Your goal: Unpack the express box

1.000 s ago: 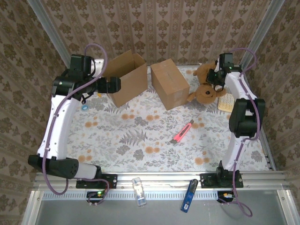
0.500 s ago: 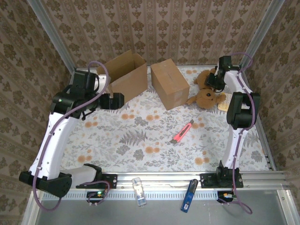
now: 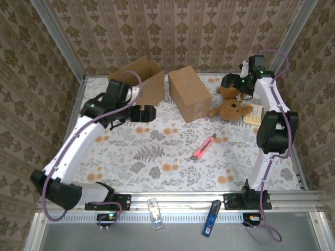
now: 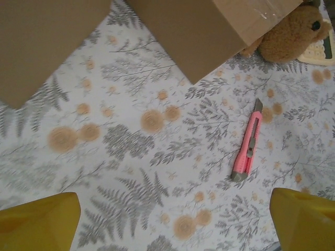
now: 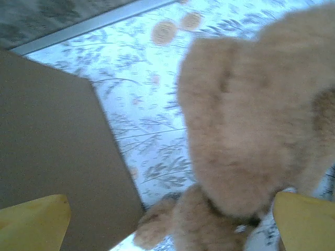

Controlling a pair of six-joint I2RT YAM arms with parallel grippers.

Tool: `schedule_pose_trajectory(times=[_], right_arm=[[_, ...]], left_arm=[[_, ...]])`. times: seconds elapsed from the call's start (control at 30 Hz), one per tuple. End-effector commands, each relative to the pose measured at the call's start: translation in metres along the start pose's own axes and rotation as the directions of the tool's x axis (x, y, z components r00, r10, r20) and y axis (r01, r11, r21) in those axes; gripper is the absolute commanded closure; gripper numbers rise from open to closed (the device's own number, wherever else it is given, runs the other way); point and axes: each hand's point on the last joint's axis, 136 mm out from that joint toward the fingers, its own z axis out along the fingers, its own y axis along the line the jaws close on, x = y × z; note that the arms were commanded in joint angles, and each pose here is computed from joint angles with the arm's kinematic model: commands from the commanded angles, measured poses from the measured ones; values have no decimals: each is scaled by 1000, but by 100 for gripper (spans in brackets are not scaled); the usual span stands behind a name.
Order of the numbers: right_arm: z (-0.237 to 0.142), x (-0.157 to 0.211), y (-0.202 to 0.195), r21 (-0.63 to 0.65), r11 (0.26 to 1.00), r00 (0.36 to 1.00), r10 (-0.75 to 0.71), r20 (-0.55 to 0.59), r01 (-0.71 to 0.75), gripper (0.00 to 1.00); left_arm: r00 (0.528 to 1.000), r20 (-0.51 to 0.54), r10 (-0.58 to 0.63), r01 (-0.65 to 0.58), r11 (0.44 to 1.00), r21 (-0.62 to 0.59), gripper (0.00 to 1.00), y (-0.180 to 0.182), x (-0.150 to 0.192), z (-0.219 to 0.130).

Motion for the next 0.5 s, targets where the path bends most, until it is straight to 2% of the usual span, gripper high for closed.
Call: schedule_pose_trajectory(times=[0.0, 0.23, 0.47], right_arm=[[-6, 0, 39, -88, 992, 996, -92, -1, 91, 0], [21, -1, 100, -254, 955, 987, -162, -22, 151, 0], [47, 7, 137, -330, 930, 982, -186, -42, 162, 1]], left_arm=[[997, 75, -29, 22, 995, 93, 7, -22, -38, 24], [997, 65, -50, 35, 976, 214, 5, -45, -88, 95], [995, 26, -92, 81, 953, 290, 5, -51, -109, 171]])
